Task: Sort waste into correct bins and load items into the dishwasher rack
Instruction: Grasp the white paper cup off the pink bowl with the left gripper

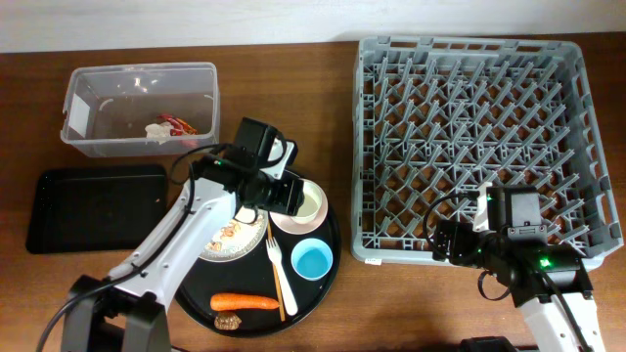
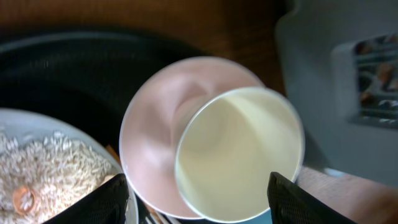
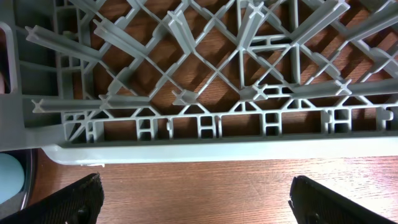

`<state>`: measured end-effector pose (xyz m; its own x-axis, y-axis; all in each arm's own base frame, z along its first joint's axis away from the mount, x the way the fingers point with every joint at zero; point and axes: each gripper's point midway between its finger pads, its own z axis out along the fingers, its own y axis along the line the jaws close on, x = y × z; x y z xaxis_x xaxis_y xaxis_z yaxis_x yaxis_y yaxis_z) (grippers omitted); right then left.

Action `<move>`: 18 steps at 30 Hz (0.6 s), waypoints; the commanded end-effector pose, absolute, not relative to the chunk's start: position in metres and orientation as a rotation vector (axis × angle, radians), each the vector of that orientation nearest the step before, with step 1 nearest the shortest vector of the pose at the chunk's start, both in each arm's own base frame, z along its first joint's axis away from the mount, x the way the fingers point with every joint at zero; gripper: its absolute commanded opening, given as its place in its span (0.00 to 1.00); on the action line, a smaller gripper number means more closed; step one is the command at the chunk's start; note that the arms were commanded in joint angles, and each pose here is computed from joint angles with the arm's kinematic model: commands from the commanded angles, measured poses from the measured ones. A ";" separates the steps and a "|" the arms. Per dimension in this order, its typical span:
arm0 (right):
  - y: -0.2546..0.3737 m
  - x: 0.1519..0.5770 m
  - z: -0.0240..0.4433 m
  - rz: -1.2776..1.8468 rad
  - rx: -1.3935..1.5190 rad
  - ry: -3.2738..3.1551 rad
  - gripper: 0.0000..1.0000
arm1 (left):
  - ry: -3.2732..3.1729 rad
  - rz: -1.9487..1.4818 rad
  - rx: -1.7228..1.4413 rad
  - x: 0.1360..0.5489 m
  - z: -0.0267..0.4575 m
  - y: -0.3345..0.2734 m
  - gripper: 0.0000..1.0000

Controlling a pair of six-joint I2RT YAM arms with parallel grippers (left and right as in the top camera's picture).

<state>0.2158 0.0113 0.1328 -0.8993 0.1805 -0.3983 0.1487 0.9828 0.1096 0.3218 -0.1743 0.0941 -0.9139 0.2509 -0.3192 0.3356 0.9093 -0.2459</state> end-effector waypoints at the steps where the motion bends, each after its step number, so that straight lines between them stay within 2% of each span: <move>1: 0.011 0.218 0.138 0.118 0.252 2.697 0.99 | 2.840 -0.384 0.405 0.320 0.076 -0.169 0.71; 3: 0.011 0.218 0.137 0.118 0.252 2.697 0.99 | 2.848 -0.392 0.403 0.320 0.072 -0.171 0.70; 6: 0.011 0.218 0.138 0.118 0.252 2.697 0.99 | 2.826 -0.420 0.409 0.325 0.072 -0.176 0.56; 10: 0.011 0.218 0.137 0.118 0.252 2.697 0.99 | 2.786 -0.446 0.421 0.331 0.075 -0.183 0.29; 12: 0.011 0.218 0.137 0.117 0.252 2.699 0.99 | 2.790 -0.447 0.433 0.330 0.073 -0.186 0.12; 17: 0.011 0.218 0.137 0.118 0.253 2.699 0.99 | 2.794 -0.446 0.442 0.328 0.072 -0.188 0.06; 18: 0.011 0.218 0.137 0.117 0.252 2.699 0.99 | 2.795 -0.446 0.442 0.328 0.072 -0.188 0.02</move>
